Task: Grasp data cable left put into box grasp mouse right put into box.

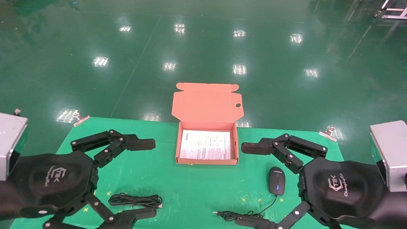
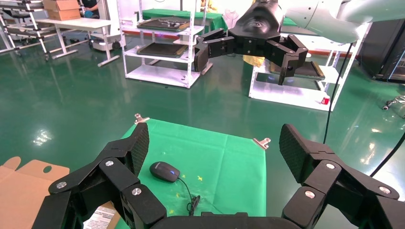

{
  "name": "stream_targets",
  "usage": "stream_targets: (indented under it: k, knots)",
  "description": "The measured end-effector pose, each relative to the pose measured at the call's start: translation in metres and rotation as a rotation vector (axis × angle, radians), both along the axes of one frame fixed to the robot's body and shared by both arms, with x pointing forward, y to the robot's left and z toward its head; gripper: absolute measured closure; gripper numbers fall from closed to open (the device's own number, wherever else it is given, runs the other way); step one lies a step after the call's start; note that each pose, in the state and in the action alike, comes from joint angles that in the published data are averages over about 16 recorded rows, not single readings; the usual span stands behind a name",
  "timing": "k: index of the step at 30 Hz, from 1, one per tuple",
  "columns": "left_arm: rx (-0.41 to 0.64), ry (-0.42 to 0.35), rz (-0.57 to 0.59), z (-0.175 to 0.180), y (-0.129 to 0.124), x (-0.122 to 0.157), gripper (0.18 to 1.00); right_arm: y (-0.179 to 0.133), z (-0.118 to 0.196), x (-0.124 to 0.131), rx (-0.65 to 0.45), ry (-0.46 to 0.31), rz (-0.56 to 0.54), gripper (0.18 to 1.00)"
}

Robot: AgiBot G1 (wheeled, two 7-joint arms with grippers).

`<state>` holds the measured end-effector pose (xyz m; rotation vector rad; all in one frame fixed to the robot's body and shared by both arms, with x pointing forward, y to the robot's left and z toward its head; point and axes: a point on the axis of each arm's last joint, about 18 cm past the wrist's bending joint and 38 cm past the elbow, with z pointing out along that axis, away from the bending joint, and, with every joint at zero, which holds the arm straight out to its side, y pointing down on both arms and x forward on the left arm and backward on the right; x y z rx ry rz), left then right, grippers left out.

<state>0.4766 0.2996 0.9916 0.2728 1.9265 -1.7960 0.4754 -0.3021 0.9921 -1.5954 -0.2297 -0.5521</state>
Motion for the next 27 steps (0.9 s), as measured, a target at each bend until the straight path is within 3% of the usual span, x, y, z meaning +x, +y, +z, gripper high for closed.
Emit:
stream_targets:
  k: [18,27]
  knots:
    - [0.008,-0.002,-0.003,-0.0004,-0.0007,-0.0002,0.184,0.0002,0.0,0.0012,-0.014,-0.006,-0.01,0.178]
    - [0.128,-0.006,0.016,-0.0075,-0.0068,0.0086,0.184,0.0058,-0.0063,0.0079,-0.18,-0.063,-0.046,0.178]
